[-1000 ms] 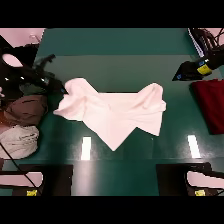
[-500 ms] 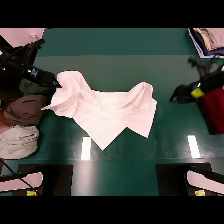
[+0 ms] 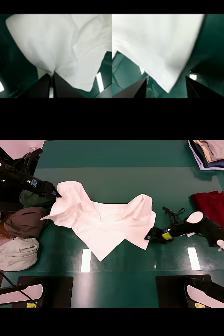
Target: Fold the shirts.
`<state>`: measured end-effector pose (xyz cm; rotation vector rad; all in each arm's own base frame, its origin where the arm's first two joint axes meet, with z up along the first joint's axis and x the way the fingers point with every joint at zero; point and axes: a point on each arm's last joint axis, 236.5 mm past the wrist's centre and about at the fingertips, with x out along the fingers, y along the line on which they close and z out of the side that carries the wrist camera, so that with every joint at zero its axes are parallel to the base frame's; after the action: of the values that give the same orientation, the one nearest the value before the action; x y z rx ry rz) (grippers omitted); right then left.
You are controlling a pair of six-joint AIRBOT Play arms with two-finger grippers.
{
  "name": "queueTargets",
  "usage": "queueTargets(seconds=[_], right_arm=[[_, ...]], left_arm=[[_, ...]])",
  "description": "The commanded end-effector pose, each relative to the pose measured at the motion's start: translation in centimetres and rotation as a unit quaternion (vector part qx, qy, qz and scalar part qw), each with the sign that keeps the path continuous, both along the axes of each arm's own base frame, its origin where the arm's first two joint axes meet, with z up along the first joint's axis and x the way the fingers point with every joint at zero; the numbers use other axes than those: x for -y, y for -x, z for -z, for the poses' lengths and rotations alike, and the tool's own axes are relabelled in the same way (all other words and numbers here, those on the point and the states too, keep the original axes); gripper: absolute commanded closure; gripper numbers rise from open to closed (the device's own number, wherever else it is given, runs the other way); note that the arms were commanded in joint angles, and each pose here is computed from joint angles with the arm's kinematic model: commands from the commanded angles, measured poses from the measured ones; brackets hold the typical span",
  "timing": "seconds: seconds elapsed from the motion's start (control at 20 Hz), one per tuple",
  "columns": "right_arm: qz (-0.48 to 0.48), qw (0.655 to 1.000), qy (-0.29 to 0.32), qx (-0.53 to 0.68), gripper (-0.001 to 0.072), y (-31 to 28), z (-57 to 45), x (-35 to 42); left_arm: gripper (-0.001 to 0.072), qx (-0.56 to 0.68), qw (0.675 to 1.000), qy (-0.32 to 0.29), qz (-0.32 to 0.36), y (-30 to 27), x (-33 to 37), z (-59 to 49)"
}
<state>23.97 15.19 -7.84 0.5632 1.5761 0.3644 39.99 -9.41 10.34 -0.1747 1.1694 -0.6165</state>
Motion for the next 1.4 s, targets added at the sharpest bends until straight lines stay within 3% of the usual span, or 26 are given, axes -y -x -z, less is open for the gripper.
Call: queueTargets(seconds=[0.0,0.1,0.2,0.25,0.45,0.7,1.0,1.05,1.1,1.15,1.35], right_arm=[[0.004,0.999,0.003,0.035,0.0166,-0.5,1.1,-2.0],[-0.01,0.999,0.008,0.047,0.0306,-0.4,1.2,-2.8],[-0.019,0.998,0.01,0.051,0.066,-0.2,1.2,-3.0],[-0.021,0.998,0.011,0.052,0.0695,-0.3,1.2,-2.8],[-0.011,0.996,0.043,0.081,0.0698,-1.0,-1.0,1.9],[0.048,0.983,0.149,0.096,0.0699,-1.0,-6.9,13.9],[0.089,0.977,0.155,0.115,0.0698,-1.4,-9.5,16.9],[0.088,0.977,0.155,0.114,0.0698,-1.4,-9.5,16.9],[0.088,0.977,0.155,0.113,0.0698,-1.3,-9.5,16.9],[0.088,0.977,0.155,0.114,0.0698,-1.4,-9.5,16.9],[0.089,0.977,0.156,0.115,0.0698,-1.4,-9.5,16.9]], left_arm=[[0.0679,0.001,1.0,0.002,-0.008,-0.2,0.0,-0.1],[0.0679,0.001,1.0,0.002,-0.008,-0.2,0.0,-0.1],[0.0679,0.001,1.0,0.002,-0.008,-0.2,0.0,-0.1],[0.0679,0.0,1.0,0.002,-0.007,-0.2,0.0,-0.1],[0.068,-0.015,1.0,0.006,-0.015,0.2,0.2,0.1],[0.068,-0.085,0.996,0.011,0.019,3.6,4.0,5.1],[0.0676,-0.05,0.999,-0.003,-0.015,1.7,4.7,8.1],[0.0462,-0.05,0.998,-0.002,-0.027,1.3,3.8,8.1],[0.0114,-0.054,0.998,0.0,-0.044,1.0,2.7,8.1],[0.0045,-0.061,0.996,0.002,-0.061,0.9,1.6,8.1],[0.0045,-0.095,0.991,0.009,-0.094,1.7,-1.3,9.3]])
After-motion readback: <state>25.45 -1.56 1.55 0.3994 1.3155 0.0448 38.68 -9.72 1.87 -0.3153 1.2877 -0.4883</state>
